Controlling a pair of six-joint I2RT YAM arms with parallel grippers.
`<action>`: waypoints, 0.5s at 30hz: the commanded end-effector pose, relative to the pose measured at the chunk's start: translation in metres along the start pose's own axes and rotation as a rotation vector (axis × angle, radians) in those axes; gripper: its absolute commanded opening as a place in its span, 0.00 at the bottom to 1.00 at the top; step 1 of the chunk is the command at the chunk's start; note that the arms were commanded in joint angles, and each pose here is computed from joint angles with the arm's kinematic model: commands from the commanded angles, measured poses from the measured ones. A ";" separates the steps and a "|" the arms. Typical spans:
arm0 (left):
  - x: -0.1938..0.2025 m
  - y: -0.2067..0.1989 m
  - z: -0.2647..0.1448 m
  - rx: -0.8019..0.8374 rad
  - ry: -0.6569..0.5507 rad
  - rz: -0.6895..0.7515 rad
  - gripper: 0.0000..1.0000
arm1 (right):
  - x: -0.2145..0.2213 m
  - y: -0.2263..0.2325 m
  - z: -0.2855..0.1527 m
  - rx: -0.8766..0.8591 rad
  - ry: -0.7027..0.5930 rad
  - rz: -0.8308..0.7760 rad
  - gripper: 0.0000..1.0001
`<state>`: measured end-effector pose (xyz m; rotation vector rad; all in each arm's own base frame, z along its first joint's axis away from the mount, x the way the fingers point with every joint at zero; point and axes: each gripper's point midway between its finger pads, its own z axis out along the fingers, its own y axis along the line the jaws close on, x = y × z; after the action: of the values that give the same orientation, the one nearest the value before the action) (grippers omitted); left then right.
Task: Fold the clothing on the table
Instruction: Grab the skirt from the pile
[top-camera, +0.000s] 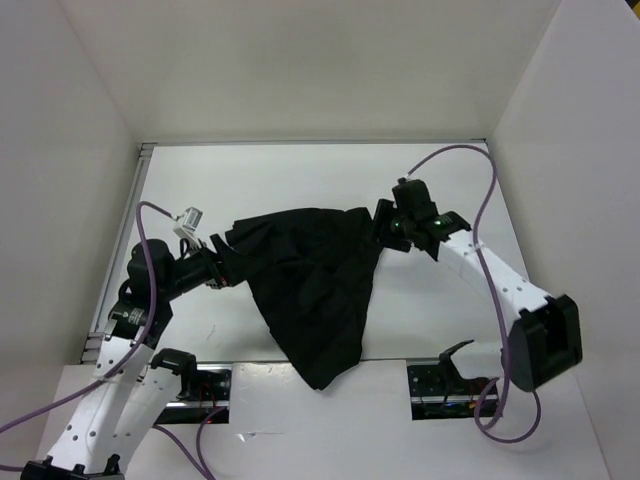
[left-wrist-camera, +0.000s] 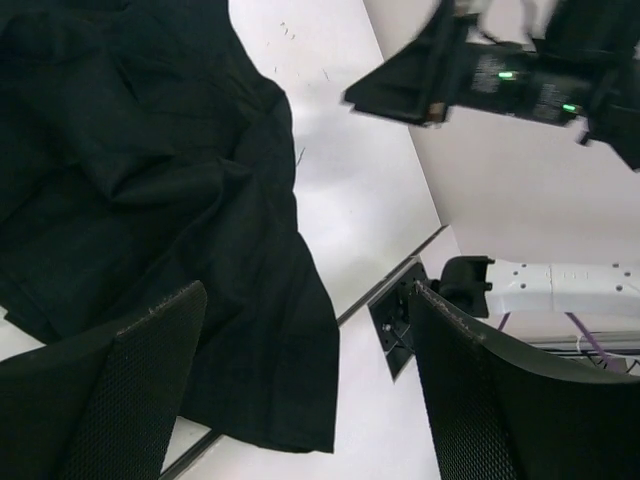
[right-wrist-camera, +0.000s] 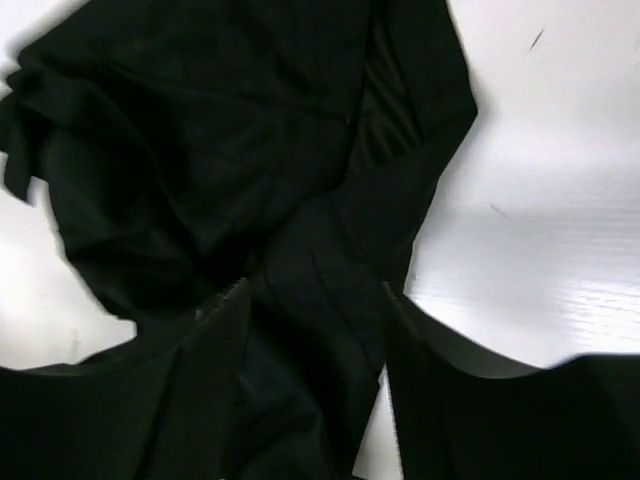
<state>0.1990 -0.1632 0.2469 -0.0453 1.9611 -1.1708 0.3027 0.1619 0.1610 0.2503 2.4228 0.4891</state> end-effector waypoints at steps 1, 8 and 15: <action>-0.018 -0.019 -0.007 0.033 -0.058 0.093 0.89 | 0.051 -0.005 0.032 0.040 0.234 -0.028 0.57; -0.017 -0.020 -0.011 0.028 -0.066 0.086 0.89 | 0.084 -0.034 0.074 0.353 0.294 -0.225 0.47; -0.015 -0.020 -0.015 0.021 -0.072 0.076 0.89 | 0.063 -0.036 0.077 0.414 0.219 -0.276 0.47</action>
<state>0.1930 -0.1579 0.2549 -0.0348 1.9305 -1.1328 0.2759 0.1781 0.0322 0.0255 2.8102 -0.0258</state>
